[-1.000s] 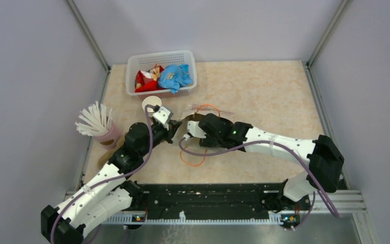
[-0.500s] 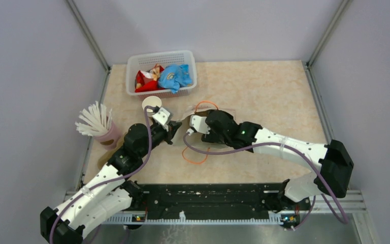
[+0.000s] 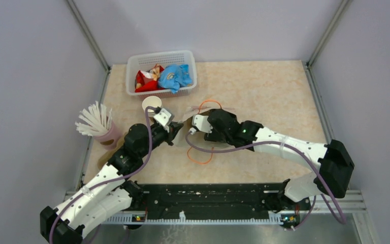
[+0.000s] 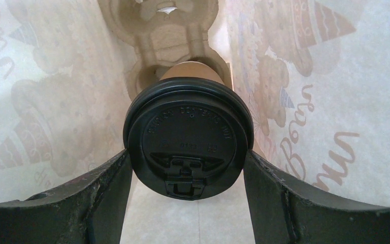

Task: Pack the takeout coffee

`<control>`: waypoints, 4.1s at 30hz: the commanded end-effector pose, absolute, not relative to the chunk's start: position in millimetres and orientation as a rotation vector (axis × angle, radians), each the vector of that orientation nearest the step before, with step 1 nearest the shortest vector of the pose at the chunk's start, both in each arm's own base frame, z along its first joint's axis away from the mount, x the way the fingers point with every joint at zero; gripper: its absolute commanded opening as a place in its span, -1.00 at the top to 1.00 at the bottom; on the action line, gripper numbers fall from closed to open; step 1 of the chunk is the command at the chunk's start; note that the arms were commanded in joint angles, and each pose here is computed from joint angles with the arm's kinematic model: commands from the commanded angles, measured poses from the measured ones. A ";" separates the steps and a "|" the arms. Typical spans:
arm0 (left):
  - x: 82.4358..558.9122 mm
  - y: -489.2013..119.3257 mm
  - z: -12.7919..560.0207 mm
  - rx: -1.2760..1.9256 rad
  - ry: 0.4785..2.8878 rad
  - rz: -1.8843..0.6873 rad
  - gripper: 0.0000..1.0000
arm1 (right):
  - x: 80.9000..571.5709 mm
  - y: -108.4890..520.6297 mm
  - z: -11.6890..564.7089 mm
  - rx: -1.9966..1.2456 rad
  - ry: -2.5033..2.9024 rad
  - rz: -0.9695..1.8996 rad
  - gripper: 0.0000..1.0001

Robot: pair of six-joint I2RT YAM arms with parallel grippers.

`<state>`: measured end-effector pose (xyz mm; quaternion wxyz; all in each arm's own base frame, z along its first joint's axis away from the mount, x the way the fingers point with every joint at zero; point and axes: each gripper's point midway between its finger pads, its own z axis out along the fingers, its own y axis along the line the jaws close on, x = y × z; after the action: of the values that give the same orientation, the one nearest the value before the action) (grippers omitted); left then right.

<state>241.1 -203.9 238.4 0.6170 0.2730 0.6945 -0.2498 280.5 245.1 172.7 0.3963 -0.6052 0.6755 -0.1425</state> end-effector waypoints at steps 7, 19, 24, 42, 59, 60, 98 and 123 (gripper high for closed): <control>240.7 -206.5 254.0 0.648 1.552 -0.578 1.00 | 297.4 235.4 172.2 -1.484 1.723 -0.412 -0.27; 241.9 -209.9 254.6 0.652 1.560 -0.593 1.00 | 310.1 250.5 165.9 -1.488 1.679 -0.358 -0.27; 242.4 -211.7 255.2 0.655 1.565 -0.599 1.00 | 317.9 257.2 164.4 -1.474 1.665 -0.336 -0.27; 248.4 -212.8 256.3 0.651 1.597 -0.583 1.00 | 322.7 268.8 151.7 -1.530 1.662 -0.269 -0.25; 250.8 -213.0 253.7 0.651 1.614 -0.573 1.00 | 307.2 268.0 128.6 -1.607 1.782 -0.182 -0.25; 250.8 -213.4 255.1 0.652 1.611 -0.575 1.00 | 308.1 269.6 124.7 -1.604 1.786 -0.177 -0.25; 282.2 -230.3 274.0 0.238 2.280 -0.602 1.00 | 243.2 253.3 83.9 -1.564 2.366 -0.047 -0.31; 297.3 -209.7 264.1 0.163 2.412 -0.550 1.00 | 277.0 245.9 111.0 -1.452 2.392 -0.385 -0.39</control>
<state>303.6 -201.7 253.4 0.3368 0.0545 0.9221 -0.1828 290.5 251.6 118.6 0.2043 -0.4880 0.8366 -0.1421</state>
